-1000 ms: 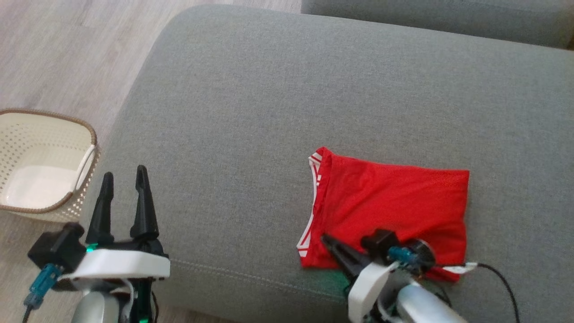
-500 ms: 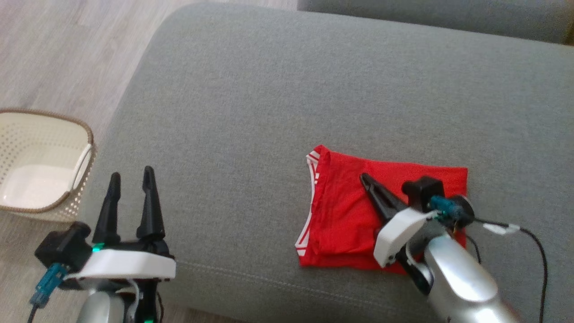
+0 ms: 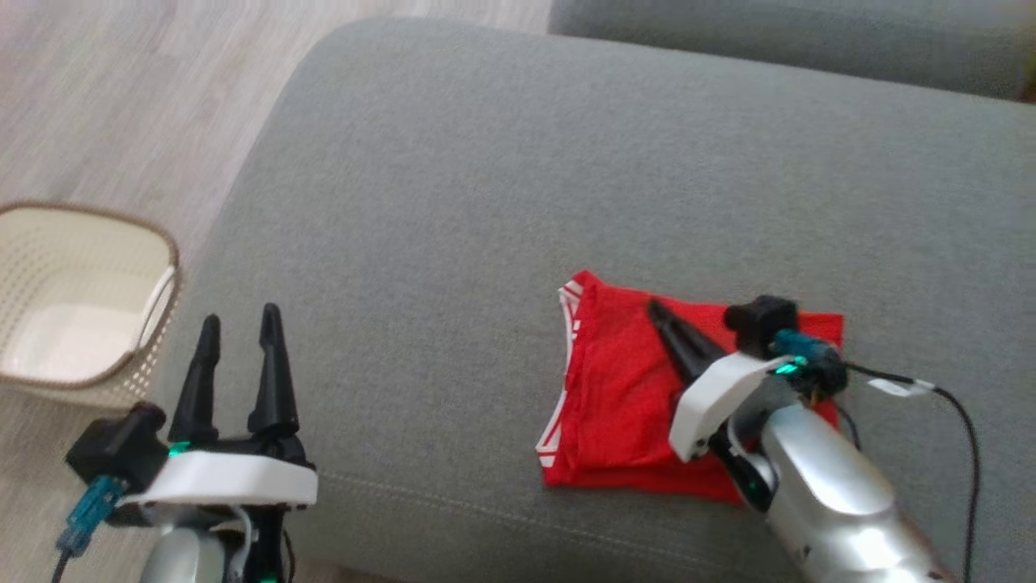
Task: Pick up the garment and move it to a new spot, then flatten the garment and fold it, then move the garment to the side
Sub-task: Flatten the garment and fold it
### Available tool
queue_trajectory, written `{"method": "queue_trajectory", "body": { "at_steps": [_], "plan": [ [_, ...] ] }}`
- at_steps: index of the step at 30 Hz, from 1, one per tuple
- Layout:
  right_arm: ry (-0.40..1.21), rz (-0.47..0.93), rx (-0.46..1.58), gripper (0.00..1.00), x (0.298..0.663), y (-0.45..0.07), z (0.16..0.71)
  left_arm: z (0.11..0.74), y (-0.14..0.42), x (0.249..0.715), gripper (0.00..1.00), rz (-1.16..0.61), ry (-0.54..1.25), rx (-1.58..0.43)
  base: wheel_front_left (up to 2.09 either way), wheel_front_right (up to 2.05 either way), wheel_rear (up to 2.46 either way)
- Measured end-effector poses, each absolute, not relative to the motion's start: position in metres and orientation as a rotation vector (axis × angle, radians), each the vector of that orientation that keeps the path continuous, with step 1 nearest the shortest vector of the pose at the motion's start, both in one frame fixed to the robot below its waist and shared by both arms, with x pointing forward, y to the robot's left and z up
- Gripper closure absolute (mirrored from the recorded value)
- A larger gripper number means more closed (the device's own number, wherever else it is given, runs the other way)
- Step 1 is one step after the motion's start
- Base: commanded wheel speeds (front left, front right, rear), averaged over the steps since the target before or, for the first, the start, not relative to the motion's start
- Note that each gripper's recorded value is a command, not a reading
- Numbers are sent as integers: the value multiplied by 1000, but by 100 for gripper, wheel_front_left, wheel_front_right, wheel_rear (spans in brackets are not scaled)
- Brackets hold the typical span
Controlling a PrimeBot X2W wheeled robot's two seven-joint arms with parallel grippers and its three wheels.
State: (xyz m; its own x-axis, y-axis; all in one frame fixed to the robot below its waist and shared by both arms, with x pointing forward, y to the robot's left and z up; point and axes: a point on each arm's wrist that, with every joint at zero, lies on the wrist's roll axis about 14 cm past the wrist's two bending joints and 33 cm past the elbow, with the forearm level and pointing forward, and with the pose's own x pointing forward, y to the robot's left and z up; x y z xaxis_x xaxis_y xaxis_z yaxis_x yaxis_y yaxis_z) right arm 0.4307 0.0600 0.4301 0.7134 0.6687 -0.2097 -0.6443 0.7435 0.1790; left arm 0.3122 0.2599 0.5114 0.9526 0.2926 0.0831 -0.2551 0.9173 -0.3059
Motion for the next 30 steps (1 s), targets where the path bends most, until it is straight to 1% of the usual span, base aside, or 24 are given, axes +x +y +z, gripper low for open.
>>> {"method": "queue_trajectory", "body": {
  "at_steps": [6, 11, 12, 14, 19, 24, 25, 26, 30],
  "plan": [
    [108, 603, 104, 100, 445, 19, 476, 523, 250, 317, 0, 238, -167, -310, 0, 0, 0],
    [-35, 513, 54, 100, 446, -19, 514, 528, 233, 326, 0, 176, -178, -323, 0, 0, 0],
    [-85, 471, 39, 100, 446, -35, 528, 529, 226, 330, 0, 152, -179, -326, 0, 0, 0],
    [-123, 422, 29, 100, 445, -54, 538, 530, 221, 333, 0, 136, -181, -328, 0, 0, 0],
    [-177, 333, -2, 100, 437, -88, 552, 535, 211, 340, 0, 104, -191, -341, 0, 0, 0],
    [-165, 237, -16, 100, 419, -124, 546, 524, 203, 338, 0, 84, -155, -346, 0, 0, 0],
    [-158, 216, -14, 3, 415, -131, 543, 521, 201, 337, 0, 82, -144, -347, 0, 0, 0],
    [-150, 197, -12, 0, 411, -138, 540, 519, 200, 338, 0, 78, -137, -347, 0, 0, 0],
    [-131, 162, -33, 0, 402, -150, 531, 516, 197, 341, 0, 69, -126, -347, 0, 0, 0]
  ]
}}
